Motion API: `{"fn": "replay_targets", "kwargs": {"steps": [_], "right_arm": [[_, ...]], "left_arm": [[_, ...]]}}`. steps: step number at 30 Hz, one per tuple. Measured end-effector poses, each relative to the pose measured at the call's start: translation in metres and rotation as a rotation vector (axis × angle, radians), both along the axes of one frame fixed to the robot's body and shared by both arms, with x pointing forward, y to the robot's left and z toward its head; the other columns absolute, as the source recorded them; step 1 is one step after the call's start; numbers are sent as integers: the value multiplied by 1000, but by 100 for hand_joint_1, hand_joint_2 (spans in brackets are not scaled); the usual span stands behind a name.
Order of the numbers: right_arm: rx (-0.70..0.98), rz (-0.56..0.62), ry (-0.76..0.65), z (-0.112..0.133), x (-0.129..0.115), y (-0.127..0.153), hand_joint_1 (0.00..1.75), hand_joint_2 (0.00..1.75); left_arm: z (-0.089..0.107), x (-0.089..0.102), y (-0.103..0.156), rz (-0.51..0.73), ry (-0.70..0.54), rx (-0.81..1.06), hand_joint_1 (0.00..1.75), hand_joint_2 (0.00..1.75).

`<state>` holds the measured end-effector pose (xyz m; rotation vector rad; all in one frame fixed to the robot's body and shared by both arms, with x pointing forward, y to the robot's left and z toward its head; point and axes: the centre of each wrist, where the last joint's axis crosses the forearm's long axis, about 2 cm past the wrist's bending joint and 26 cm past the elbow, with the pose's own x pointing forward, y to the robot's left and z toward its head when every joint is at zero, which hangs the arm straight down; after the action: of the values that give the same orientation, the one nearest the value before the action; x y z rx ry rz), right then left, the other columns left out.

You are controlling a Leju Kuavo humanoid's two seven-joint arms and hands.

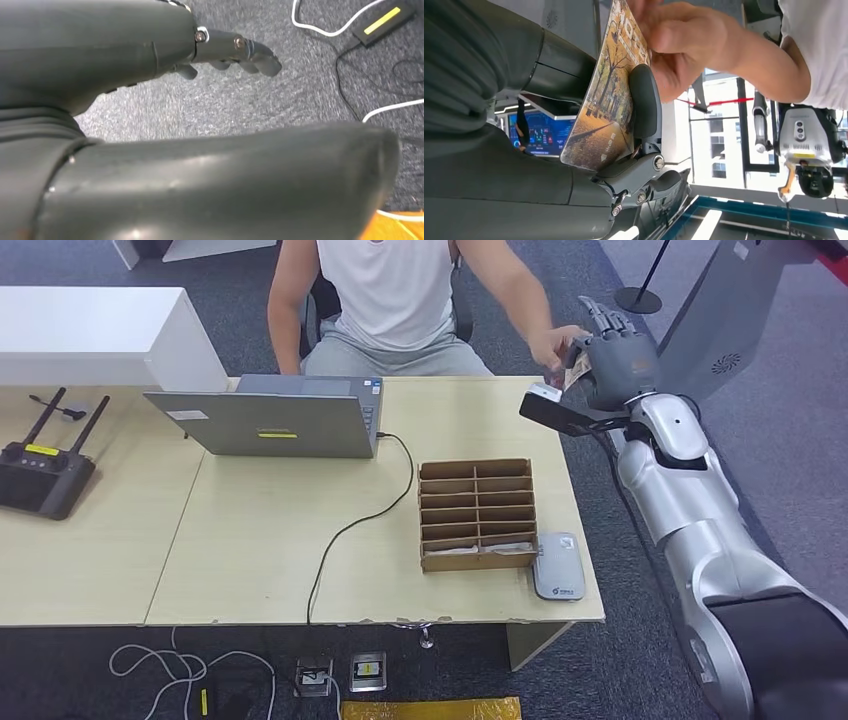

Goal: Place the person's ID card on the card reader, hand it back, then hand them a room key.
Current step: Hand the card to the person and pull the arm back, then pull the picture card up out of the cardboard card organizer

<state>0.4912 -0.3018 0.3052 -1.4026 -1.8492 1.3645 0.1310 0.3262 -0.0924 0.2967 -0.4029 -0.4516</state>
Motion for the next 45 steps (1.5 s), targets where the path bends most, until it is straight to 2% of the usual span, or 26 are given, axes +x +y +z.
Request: {"fn": "replay_targets", "kwargs": {"steps": [5, 7, 11, 28, 33, 38, 41, 45], "right_arm": [[6, -13, 44, 1, 4, 8, 175, 175], [7, -20, 57, 1, 5, 10, 165, 175], [9, -33, 78, 2, 7, 12, 3, 175], [26, -54, 83, -6, 7, 12, 0, 175], [88, -23, 38, -2, 8, 11, 0, 175], [318, 80, 50, 8, 10, 10, 0, 175], [565, 142, 193, 2, 6, 16, 0, 175], [819, 225, 345, -18, -17, 24, 0, 175]], "left_arm": [[1, 4, 0, -16, -1, 1, 0, 0], [1, 4, 0, -18, -1, 2, 0, 0], [1, 3, -1, -24, -1, 4, 0, 0], [1, 3, -1, -33, -3, 11, 0, 0], [1, 2, -1, -30, -6, 20, 0, 0], [-1, -3, 0, -16, -6, 30, 0, 0], [-2, -9, 0, 0, -6, 28, 0, 0], [-5, -19, 1, 18, 2, 26, 0, 0]]}}
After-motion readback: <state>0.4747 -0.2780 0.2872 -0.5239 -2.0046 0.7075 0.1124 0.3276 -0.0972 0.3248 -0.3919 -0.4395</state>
